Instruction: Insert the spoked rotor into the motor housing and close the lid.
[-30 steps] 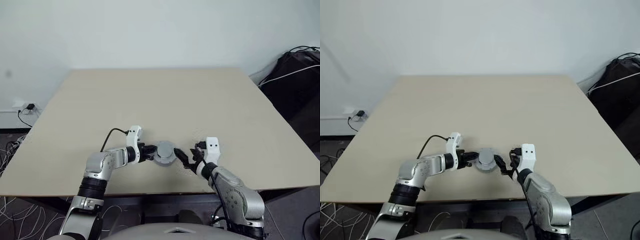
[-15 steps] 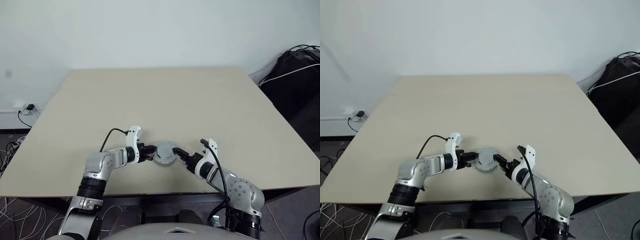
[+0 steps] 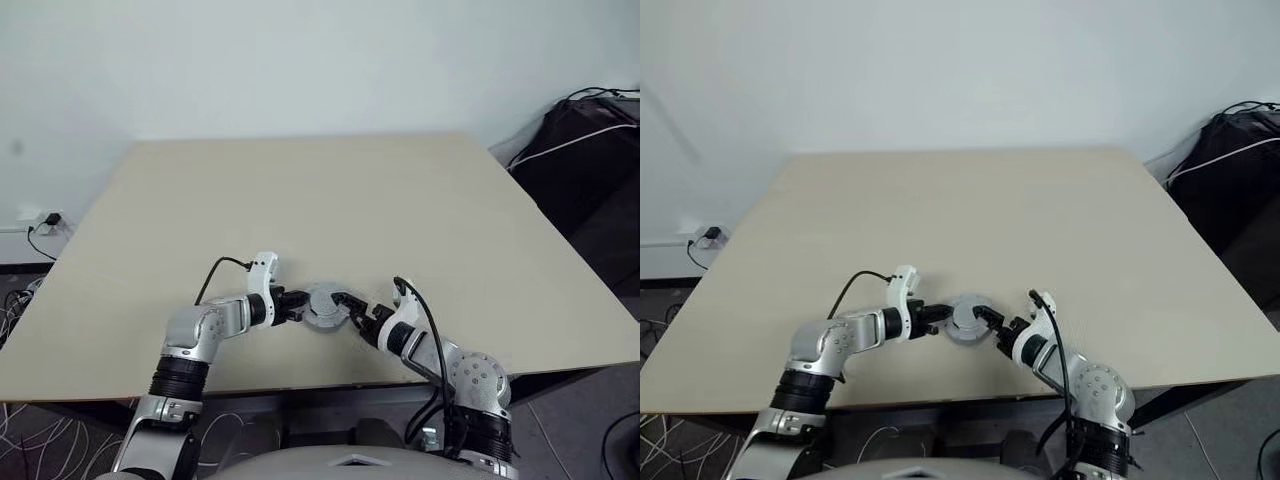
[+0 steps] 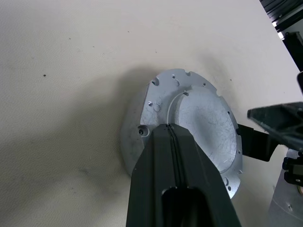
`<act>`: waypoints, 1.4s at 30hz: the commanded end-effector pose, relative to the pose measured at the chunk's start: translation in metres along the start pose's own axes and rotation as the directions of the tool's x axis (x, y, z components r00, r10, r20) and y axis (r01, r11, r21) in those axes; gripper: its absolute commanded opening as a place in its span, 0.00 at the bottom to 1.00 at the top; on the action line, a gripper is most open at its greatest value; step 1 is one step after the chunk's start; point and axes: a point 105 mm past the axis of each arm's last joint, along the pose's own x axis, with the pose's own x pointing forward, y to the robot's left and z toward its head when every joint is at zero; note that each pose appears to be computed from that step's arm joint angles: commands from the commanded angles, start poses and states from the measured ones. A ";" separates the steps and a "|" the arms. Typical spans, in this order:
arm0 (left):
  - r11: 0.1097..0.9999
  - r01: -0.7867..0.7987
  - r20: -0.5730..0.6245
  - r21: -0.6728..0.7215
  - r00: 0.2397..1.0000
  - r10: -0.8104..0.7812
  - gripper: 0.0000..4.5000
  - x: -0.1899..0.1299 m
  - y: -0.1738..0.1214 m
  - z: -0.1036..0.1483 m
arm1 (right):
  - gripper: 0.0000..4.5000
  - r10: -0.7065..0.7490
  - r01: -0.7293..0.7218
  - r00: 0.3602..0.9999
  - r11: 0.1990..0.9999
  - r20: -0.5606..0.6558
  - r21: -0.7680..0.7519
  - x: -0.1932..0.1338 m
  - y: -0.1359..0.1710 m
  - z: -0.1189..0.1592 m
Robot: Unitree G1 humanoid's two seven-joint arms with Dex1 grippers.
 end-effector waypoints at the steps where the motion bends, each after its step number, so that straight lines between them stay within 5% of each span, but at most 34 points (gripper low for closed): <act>1: 1.000 0.011 -0.024 0.015 1.000 -0.011 0.00 0.002 -0.005 -0.005 | 1.00 0.212 -0.203 0.975 0.972 -0.067 0.122 0.021 0.043 -0.027; 14: 1.000 0.001 -0.023 0.012 1.000 -0.001 0.00 -0.001 -0.003 -0.005 | 1.00 0.295 -0.286 0.955 0.945 -0.035 0.160 0.025 0.061 -0.025; 26: 1.000 0.001 -0.022 0.013 1.000 -0.001 0.00 -0.001 -0.003 -0.007 | 0.27 0.270 -0.262 0.961 0.958 -0.056 0.120 0.017 0.056 -0.026; 42: 1.000 0.004 0.003 0.012 1.000 -0.004 0.00 -0.002 -0.004 -0.005 | 0.27 0.208 -0.197 0.972 0.975 -0.110 0.106 0.010 0.041 -0.036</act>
